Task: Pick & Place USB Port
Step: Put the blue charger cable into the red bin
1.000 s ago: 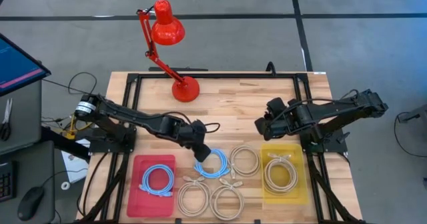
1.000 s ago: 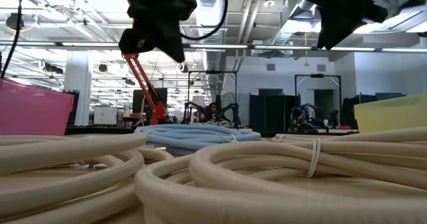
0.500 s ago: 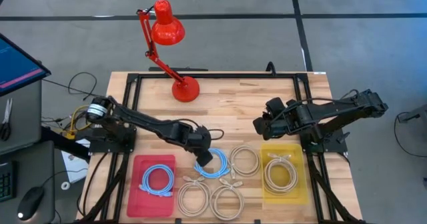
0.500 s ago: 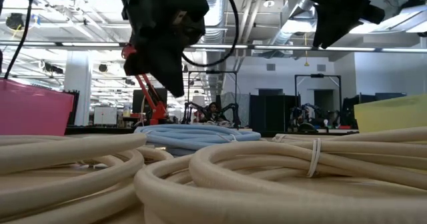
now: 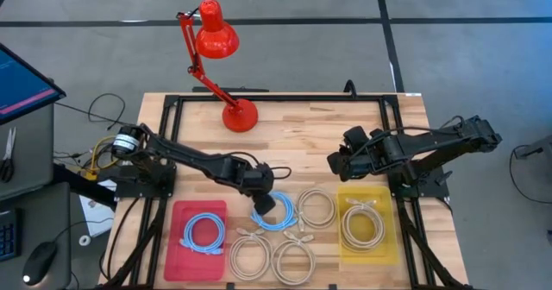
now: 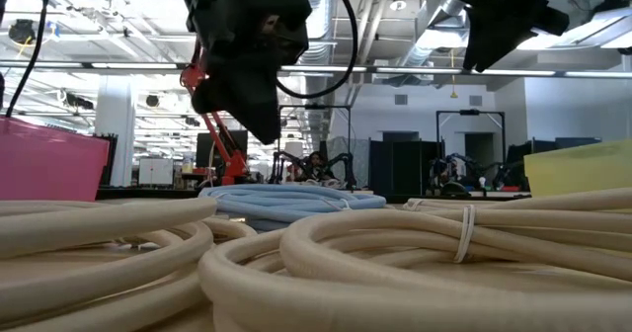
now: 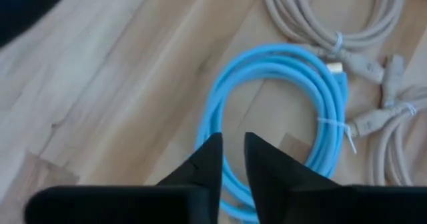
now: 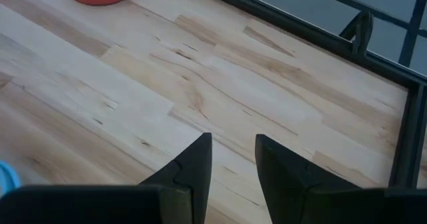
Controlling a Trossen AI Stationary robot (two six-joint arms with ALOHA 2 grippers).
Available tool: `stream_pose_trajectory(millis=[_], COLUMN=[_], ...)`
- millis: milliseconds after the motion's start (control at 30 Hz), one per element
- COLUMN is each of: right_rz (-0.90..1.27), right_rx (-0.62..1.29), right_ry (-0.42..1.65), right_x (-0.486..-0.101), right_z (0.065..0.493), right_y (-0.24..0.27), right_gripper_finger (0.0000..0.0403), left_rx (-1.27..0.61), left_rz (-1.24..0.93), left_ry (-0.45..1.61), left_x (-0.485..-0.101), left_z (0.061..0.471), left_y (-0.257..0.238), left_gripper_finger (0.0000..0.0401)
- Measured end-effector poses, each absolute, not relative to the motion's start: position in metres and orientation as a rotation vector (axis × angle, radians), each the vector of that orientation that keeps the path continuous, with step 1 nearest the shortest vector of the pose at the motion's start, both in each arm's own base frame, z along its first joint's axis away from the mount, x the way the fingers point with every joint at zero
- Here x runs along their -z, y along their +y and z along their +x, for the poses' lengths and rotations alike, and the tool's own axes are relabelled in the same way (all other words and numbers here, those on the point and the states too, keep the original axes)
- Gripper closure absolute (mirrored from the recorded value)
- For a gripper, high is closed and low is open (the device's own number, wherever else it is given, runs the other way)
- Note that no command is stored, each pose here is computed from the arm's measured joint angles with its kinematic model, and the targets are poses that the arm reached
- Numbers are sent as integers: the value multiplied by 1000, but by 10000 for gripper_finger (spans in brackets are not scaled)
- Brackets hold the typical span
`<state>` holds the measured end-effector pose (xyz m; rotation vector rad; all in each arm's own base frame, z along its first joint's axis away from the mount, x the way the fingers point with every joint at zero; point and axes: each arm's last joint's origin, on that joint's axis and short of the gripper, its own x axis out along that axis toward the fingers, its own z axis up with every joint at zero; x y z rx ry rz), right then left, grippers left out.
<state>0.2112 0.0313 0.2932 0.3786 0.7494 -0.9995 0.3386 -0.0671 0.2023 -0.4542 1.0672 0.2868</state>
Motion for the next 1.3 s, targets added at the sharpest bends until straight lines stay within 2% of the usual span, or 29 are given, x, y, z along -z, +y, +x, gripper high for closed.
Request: stream_pose_trajectory(millis=[333, 567, 833, 1067, 1167, 1300], right_rz=[378, 376, 376, 376, 376, 376], right_rx=[999, 998, 998, 998, 998, 998], right_ry=[750, 751, 751, 751, 751, 751], right_x=[-293, -293, -293, -293, -293, -293], right_z=[211, 211, 211, 211, 211, 211], right_y=[31, 31, 31, 31, 32, 31], right_gripper_finger=[295, 295, 295, 295, 295, 295], left_rx=[-332, -337, -303, -318, -333, -349], left_rz=[-451, -442, -460, -450, -439, -426], left_ry=[1019, 1065, 1195, 1222, 1217, 1201], left_x=[-204, -185, -148, -134, -134, -136], left_z=[342, 349, 356, 359, 359, 358], left_y=[-59, -61, -65, -66, -65, -64], left_gripper_finger=[235, 213, 222, 236, 263, 329])
